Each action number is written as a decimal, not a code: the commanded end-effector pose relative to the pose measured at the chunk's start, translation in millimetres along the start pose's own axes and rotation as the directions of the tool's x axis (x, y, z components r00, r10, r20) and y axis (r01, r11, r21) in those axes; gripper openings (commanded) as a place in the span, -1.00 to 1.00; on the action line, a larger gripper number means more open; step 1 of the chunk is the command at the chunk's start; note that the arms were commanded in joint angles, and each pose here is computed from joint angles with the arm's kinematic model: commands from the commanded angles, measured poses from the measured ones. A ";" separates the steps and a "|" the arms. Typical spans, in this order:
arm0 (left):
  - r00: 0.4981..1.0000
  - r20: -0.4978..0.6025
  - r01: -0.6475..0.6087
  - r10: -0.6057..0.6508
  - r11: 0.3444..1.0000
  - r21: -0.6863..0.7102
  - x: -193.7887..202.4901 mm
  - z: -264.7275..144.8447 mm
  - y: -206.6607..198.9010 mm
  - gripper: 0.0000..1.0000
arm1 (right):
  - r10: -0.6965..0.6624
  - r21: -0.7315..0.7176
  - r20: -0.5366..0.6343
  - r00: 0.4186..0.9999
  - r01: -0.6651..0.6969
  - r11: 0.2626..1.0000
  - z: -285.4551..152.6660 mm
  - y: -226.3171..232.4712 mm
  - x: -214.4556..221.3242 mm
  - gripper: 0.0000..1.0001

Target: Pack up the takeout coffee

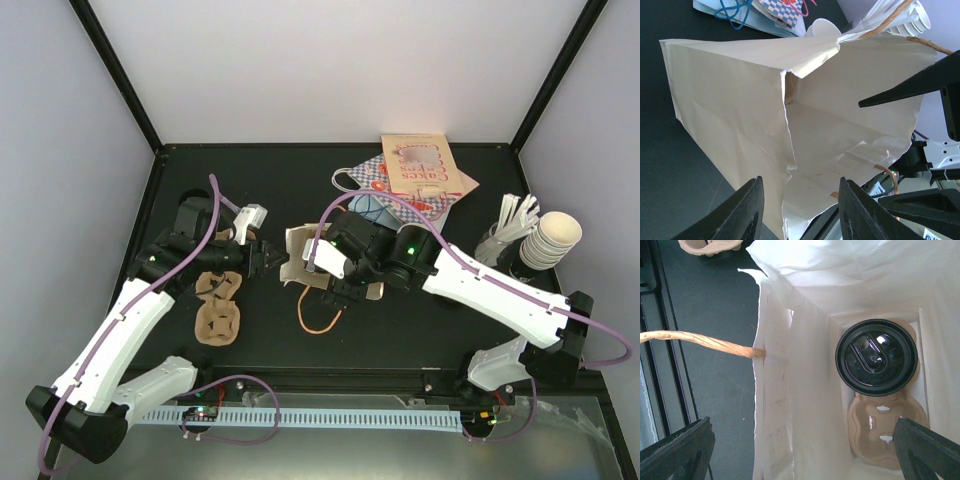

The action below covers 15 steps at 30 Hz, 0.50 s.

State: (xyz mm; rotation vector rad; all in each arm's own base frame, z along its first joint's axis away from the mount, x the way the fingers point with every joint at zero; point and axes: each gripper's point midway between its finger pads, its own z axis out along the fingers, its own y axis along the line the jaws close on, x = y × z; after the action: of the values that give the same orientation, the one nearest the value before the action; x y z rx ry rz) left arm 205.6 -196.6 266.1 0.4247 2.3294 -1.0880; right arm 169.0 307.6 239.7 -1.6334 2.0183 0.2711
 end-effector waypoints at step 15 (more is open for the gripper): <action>1.000 0.022 -0.003 0.003 1.000 0.007 -10.5 -5.3 -8.3 -0.13 | 0.007 0.012 0.094 0.996 -0.008 1.000 -22.2 -0.3 -12.2 1.00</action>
State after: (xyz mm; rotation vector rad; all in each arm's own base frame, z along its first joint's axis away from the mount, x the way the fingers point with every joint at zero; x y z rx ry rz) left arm 205.8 -196.6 265.9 0.4168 2.3331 -1.0908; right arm 167.8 305.6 252.1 -1.6065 1.9861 0.2911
